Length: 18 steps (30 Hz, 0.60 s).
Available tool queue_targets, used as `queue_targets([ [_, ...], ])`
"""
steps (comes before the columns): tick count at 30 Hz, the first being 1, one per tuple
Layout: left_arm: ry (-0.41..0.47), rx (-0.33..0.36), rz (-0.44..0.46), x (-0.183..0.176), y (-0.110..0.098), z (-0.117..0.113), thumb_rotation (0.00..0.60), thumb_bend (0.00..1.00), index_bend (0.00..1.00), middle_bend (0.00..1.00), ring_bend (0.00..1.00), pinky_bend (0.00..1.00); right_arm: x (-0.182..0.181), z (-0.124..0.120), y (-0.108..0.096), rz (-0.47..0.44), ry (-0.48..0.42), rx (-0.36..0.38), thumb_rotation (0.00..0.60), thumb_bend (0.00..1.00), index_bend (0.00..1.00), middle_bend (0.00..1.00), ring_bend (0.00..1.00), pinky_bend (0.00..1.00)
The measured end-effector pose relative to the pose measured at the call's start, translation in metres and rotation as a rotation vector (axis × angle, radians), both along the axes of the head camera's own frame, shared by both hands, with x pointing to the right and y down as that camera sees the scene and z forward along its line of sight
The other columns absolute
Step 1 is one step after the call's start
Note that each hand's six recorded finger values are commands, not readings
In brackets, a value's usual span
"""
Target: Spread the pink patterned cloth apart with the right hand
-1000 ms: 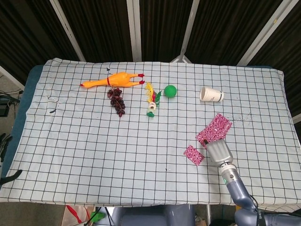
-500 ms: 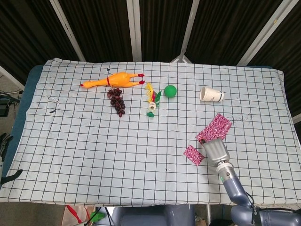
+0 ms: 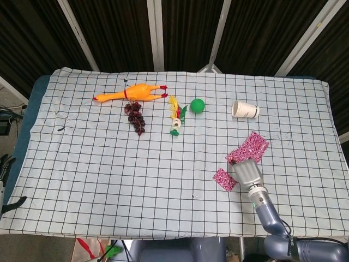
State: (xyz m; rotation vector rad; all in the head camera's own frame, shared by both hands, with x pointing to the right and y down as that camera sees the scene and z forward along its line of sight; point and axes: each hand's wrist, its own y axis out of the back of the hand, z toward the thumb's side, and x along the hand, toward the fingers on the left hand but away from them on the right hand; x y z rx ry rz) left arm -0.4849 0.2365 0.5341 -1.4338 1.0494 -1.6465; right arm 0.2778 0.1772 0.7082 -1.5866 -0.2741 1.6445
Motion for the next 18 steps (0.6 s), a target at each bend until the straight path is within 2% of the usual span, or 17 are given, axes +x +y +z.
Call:
queue_targets([
  [18,-0.009,0.0,-0.001,0.0,0.0,0.001,0.6,0.2,0.12,0.02,0.03,0.06,-0.021,0.015,-0.014,-0.008,-0.01,-0.011,0.6,0.73,0.24,0.81,0.76,0.45],
])
